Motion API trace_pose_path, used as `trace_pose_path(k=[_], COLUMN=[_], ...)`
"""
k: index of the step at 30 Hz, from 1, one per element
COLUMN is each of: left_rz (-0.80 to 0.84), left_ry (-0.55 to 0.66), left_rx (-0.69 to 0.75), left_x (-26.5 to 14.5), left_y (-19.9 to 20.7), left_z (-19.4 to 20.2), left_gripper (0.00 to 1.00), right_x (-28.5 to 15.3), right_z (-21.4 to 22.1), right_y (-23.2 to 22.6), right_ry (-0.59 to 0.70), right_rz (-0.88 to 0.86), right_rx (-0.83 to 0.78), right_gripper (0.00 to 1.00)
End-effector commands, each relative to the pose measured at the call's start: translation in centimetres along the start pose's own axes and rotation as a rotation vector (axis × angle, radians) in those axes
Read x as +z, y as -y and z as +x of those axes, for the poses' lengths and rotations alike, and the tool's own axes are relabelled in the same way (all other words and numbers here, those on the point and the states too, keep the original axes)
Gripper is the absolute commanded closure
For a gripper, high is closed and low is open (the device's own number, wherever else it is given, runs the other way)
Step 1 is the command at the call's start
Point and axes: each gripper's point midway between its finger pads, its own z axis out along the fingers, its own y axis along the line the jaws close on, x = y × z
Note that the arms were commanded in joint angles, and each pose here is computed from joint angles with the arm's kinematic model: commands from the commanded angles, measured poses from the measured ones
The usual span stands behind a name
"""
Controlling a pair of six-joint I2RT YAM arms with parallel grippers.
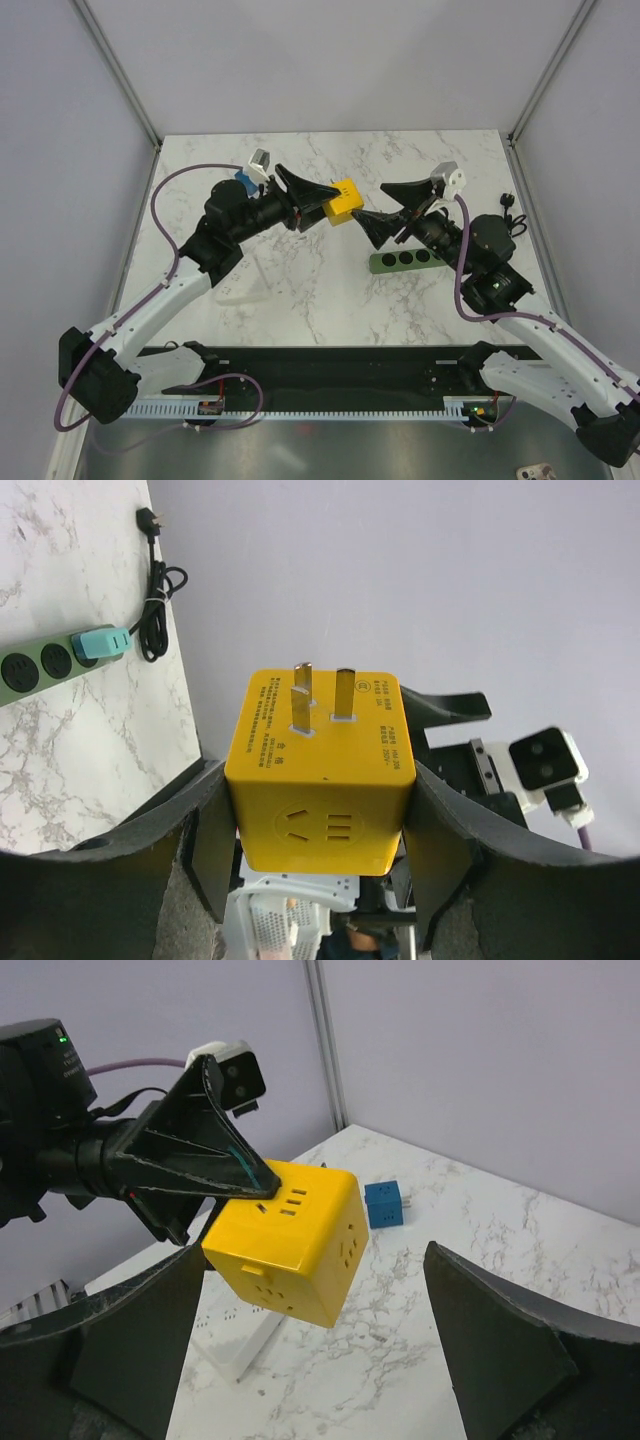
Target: Insert the plug
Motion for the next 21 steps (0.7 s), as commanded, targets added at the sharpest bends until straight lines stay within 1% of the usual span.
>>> trace_pose_path(k=[1, 4, 8, 9, 14, 19, 21], left_rz=[0.070, 0.066, 0.058, 0.058, 0.049, 0.046, 0.039], left_ry=[0.110, 0.113, 0.119, 0.123, 0.128, 0.142, 0.153], left_rx=[-0.092, -0.118, -0.143, -0.151, -0.178, -0.208, -0.225], left_x=[0.1, 0.4, 0.6, 0.6, 0.6, 0.2, 0.1], left_y=[2.1, 2.1, 1.9, 1.9, 1.5, 1.2, 0.8], left_z=[-2.3, -2.5, -2.6, -2.7, -2.7, -2.7, -2.8], left_gripper=[0.98, 0.98, 0.98, 0.98, 0.98, 0.98, 0.98], right_x=[0.7, 1.5, 2.9, 3.2, 4.8, 5.8, 6.1], right_z=[-2.7, -2.1, -0.6, -0.3, 0.7, 0.9, 0.8], right_y=[-0.4, -0.4, 1.0, 0.9, 0.3, 0.6, 0.3], right_ry=[0.109, 0.090, 0.056, 0.048, 0.065, 0.118, 0.132], right_rz=[-0.002, 0.005, 0.102, 0.099, 0.091, 0.157, 0.157], right_rx=[-0.061, -0.077, -0.084, -0.087, -0.078, -0.066, -0.058], right_gripper=[0.02, 0.02, 0.05, 0.05, 0.08, 0.17, 0.19])
